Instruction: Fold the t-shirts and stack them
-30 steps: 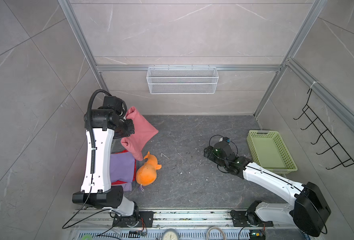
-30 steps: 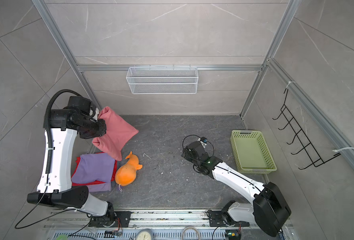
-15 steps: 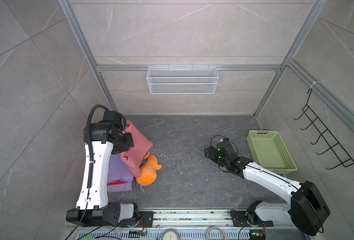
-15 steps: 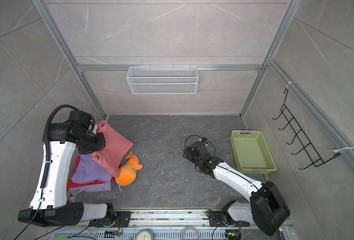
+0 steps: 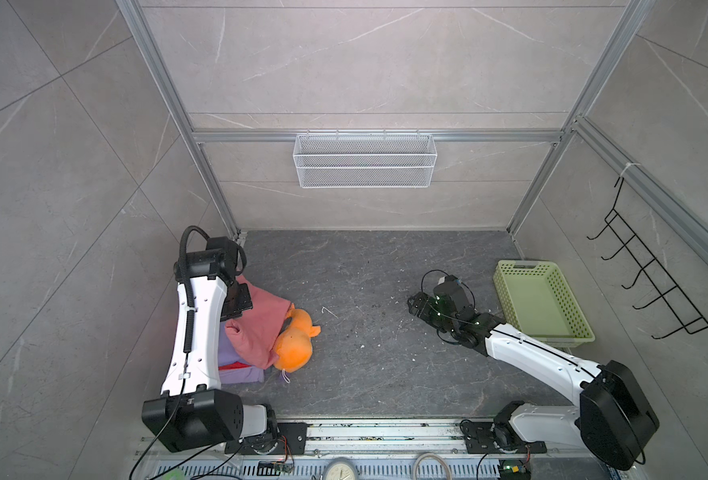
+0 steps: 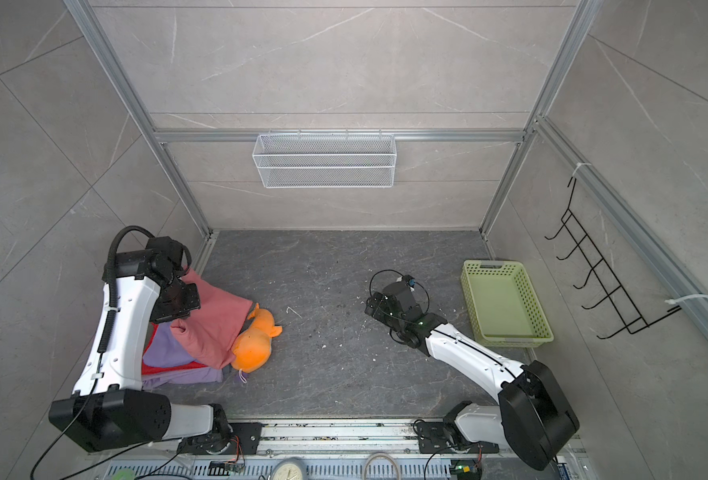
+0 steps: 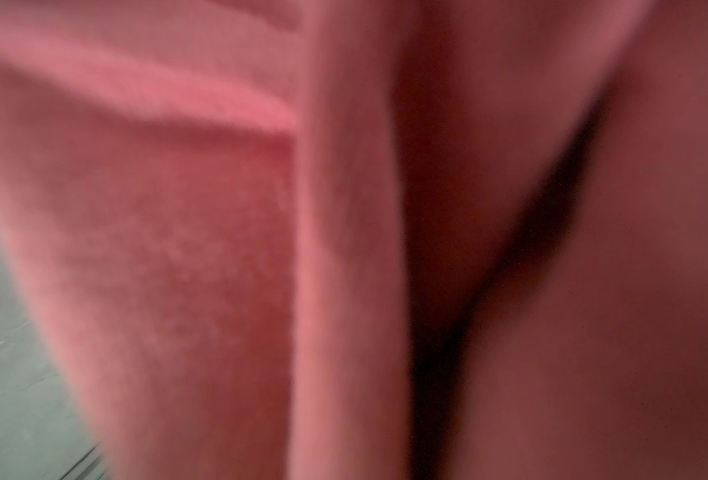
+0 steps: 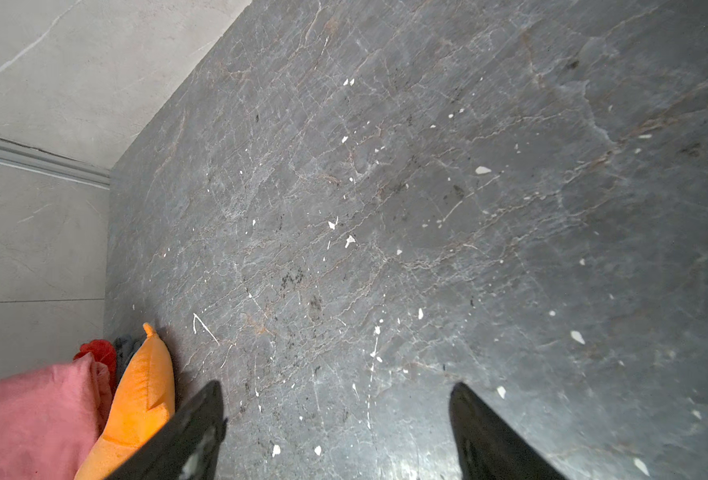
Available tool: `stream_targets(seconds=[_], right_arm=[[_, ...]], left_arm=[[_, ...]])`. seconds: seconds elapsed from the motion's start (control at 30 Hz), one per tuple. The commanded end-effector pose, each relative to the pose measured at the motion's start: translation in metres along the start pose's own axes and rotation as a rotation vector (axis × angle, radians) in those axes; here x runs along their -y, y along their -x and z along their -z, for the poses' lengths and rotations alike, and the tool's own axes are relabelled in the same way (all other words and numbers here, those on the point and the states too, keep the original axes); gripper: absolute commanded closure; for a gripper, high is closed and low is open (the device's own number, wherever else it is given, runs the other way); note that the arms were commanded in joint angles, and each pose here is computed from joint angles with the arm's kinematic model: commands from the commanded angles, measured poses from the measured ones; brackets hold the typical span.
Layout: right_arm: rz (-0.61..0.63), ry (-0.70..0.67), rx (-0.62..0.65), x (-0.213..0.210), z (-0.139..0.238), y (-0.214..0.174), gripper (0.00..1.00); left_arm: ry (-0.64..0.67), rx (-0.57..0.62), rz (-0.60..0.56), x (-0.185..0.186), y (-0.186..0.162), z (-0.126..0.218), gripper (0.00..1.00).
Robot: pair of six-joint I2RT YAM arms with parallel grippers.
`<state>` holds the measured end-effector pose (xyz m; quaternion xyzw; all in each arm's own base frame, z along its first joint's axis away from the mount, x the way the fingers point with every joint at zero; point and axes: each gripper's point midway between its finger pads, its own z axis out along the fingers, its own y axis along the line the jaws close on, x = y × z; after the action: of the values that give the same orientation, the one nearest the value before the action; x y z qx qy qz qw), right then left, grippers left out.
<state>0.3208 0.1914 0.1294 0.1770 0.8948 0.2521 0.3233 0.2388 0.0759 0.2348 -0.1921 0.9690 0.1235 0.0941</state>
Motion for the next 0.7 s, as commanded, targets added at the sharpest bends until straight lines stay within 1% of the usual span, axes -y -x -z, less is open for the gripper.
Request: stream_targets(seconds=[0.0,0.1,0.2,0.23,0.3,0.37,0.5,0.53,0.6,0.67], right_arm=[[0.015,-0.008,0.002,0.0,-0.003,0.003,0.15],[0.015,-0.01,-0.009,-0.002,-0.006,0.004,0.15],[0.013,-0.016,-0.015,-0.002,-0.008,0.005,0.15],[0.012,-0.02,-0.016,-0.002,-0.009,0.006,0.15],[0.01,-0.032,-0.023,0.0,-0.011,0.006,0.15],[0.011,-0.042,-0.03,0.0,-0.013,0.008,0.15],[0.01,-0.055,-0.041,-0.001,-0.017,0.011,0.15],[0.009,-0.058,-0.043,-0.001,-0.019,0.011,0.15],[0.008,-0.061,-0.043,-0.003,-0.02,0.013,0.15],[0.006,-0.067,-0.043,-0.003,-0.02,0.015,0.15]], left_arm=[[0.096,0.041,0.0,-0.016,0.021,-0.009,1.0],[0.142,0.013,0.0,-0.021,0.027,-0.029,1.0],[0.281,-0.049,0.0,-0.043,0.024,-0.049,1.0],[0.31,-0.08,0.008,-0.051,0.022,-0.057,1.0],[0.29,-0.112,0.027,-0.052,0.022,-0.072,1.0],[0.274,-0.111,0.051,-0.052,0.025,-0.082,1.0],[0.317,-0.146,0.08,-0.058,0.025,-0.097,1.0],[0.342,-0.152,0.081,-0.061,0.025,-0.101,0.98],[0.385,-0.161,0.084,-0.066,0.025,-0.107,0.76],[0.429,-0.167,0.099,-0.074,0.026,-0.11,0.6]])
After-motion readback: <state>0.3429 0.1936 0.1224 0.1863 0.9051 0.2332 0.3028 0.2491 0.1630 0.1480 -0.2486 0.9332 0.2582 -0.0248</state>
